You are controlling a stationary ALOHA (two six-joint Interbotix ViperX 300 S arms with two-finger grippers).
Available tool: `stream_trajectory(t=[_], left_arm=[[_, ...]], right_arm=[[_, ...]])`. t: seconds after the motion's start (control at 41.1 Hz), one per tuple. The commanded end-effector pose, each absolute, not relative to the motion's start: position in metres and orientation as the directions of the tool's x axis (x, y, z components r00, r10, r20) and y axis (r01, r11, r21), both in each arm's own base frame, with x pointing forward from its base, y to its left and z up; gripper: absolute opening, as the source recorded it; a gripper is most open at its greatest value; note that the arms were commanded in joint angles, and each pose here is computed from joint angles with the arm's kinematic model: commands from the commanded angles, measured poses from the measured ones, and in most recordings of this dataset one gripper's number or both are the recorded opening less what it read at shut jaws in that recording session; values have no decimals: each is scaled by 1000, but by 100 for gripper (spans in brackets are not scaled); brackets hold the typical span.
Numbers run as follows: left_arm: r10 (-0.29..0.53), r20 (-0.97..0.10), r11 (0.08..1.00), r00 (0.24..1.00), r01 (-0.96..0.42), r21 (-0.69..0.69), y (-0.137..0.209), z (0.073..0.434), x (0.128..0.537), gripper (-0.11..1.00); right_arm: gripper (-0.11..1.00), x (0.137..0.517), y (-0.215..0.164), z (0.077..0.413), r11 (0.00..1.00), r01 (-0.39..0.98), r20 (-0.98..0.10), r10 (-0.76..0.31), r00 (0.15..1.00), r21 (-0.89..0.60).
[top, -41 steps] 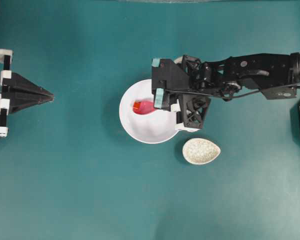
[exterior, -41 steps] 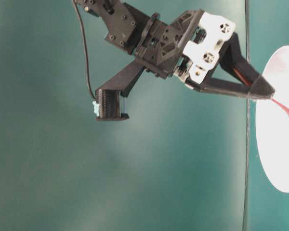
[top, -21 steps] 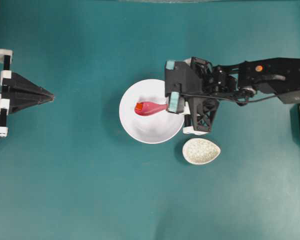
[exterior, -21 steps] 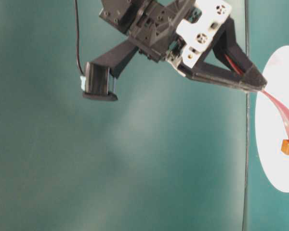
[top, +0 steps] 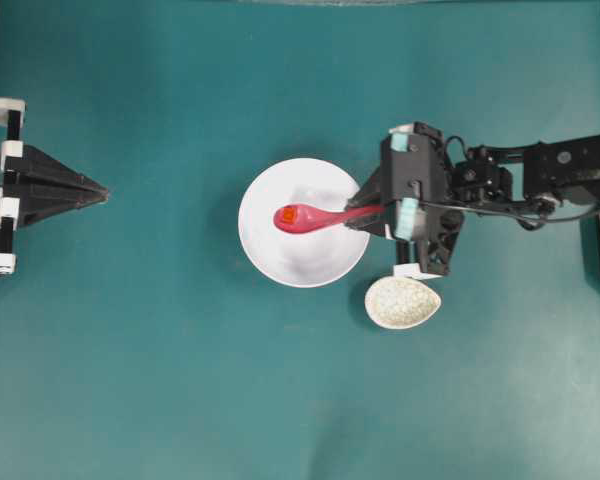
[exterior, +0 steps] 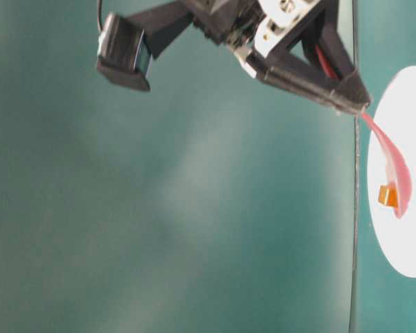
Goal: Grip the spoon and scoop the red block from the bowl with right arm.
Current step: 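Tilt and raise the spoon with the cube on it, right gripper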
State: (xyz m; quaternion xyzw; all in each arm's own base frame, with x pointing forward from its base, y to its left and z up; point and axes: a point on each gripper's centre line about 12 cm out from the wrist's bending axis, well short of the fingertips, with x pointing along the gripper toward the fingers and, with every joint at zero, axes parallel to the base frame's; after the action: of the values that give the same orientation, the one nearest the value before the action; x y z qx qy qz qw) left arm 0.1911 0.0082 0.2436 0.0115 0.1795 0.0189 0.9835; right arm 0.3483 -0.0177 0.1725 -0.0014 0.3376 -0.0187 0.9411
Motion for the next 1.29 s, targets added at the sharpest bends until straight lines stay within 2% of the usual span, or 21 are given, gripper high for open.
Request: stream_trajectory(t=[0.0, 0.706, 0.998, 1.265], left_arm=[[43, -344, 999, 938, -34, 32, 9, 247, 193, 0], [43, -374, 999, 926, -34, 32, 9, 243, 192, 0], [43, -381, 999, 923, -34, 32, 9, 243, 192, 0], [43, -376, 999, 926, -34, 32, 9, 244, 192, 0]], right_arm=[[24, 348, -15, 182, 999, 29, -593, -36, 804, -22], [24, 346, -15, 187, 998, 49, -444, -65, 894, -47], [24, 345, -14, 191, 998, 45, -423, -64, 904, -53], [24, 340, -14, 210, 997, 42, -381, -62, 923, -59]])
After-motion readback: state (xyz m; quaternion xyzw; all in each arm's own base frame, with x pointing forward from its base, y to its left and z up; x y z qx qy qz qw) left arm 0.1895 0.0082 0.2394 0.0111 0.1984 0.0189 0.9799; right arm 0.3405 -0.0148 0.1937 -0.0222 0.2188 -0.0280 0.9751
